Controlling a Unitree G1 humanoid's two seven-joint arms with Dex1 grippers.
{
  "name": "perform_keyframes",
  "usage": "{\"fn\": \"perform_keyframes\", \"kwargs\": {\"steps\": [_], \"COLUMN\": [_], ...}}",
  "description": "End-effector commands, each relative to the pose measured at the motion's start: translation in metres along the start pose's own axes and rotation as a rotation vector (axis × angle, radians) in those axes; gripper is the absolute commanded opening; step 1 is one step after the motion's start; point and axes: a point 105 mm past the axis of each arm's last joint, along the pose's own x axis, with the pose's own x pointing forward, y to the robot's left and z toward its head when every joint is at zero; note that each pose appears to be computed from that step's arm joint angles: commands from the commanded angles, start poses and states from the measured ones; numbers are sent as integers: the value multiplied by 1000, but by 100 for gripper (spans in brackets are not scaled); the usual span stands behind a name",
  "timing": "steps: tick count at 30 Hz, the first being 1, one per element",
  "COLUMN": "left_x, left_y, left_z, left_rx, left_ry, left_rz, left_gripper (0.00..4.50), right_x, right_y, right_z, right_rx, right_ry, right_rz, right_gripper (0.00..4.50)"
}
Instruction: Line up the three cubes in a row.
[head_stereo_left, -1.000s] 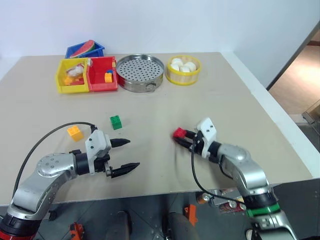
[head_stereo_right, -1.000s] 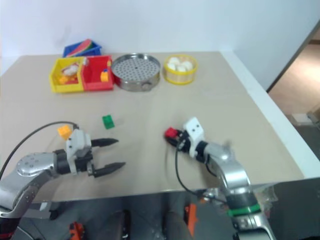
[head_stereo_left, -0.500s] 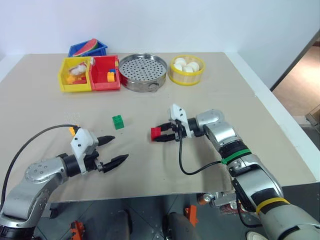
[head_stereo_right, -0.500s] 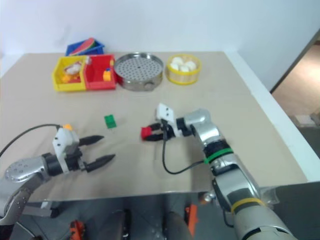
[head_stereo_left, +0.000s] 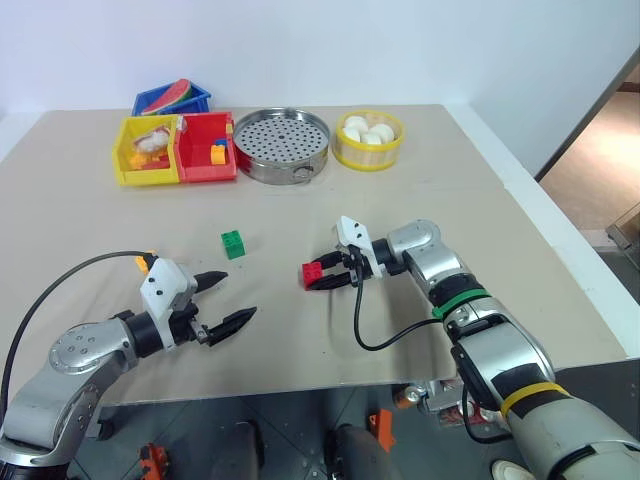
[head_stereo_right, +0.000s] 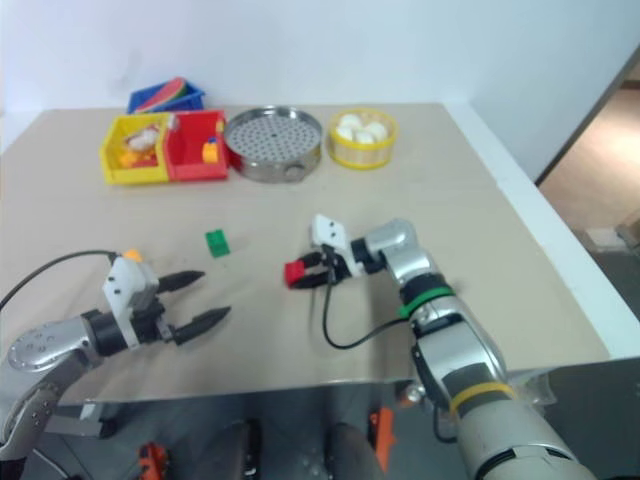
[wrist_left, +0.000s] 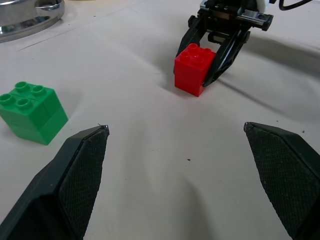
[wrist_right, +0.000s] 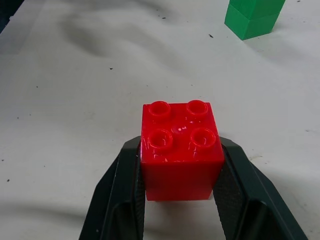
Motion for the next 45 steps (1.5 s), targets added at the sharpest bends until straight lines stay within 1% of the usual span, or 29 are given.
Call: {"fn": "perform_keyframes", "kwargs": {"steps": [1,3,5,6,9,10,13,16,18,21,24,27,30,35,38,45], "left_x": [2,3,3,2,0,-1,-4,-8,-11,-15,-10,0,10,23,31,47], "left_y": [-3,-1,3,5,13,16,33,47,60,76,90,101,108,124,128,135], "left_z": [10,11,12,12,11,11,20,35,40,53,57,61,59,53,48,36], "left_rx": [36,38,33,31,39,48,94,126,166,177,202,208,195,131,100,131], "left_ry": [-30,-34,-39,-39,-30,-31,-59,-82,-9,27,79,108,155,212,252,331], "left_rz": [-9,-1,22,39,86,109,204,224,173,107,42,-26,-100,-156,-207,-239], "left_gripper": [450,450,450,450,450,450,450,450,450,450,450,450,450,450,450,450], "right_x": [-6,-7,-9,-9,-12,-13,-18,-24,-28,-31,-30,-27,-25,-29,-32,-38], "right_y": [-8,-8,-8,-8,-7,-7,-7,-6,-3,4,10,14,14,11,9,9], "right_z": [10,11,13,15,23,27,44,61,75,86,91,89,89,91,90,87], "right_rx": [-21,-23,-24,-26,-31,-37,-77,-108,-135,-142,-137,-151,-159,-170,-175,-175], "right_ry": [-19,-20,-33,-42,-77,-89,-146,-187,-209,-228,-249,-249,-252,-259,-250,-237], "right_rz": [-28,-30,-29,-29,-25,-24,-46,-61,-59,-46,-44,-56,-80,-126,-154,-197], "right_gripper": [125,228,287,330,427,445,445,445,445,445,445,445,445,445,445,445]}}
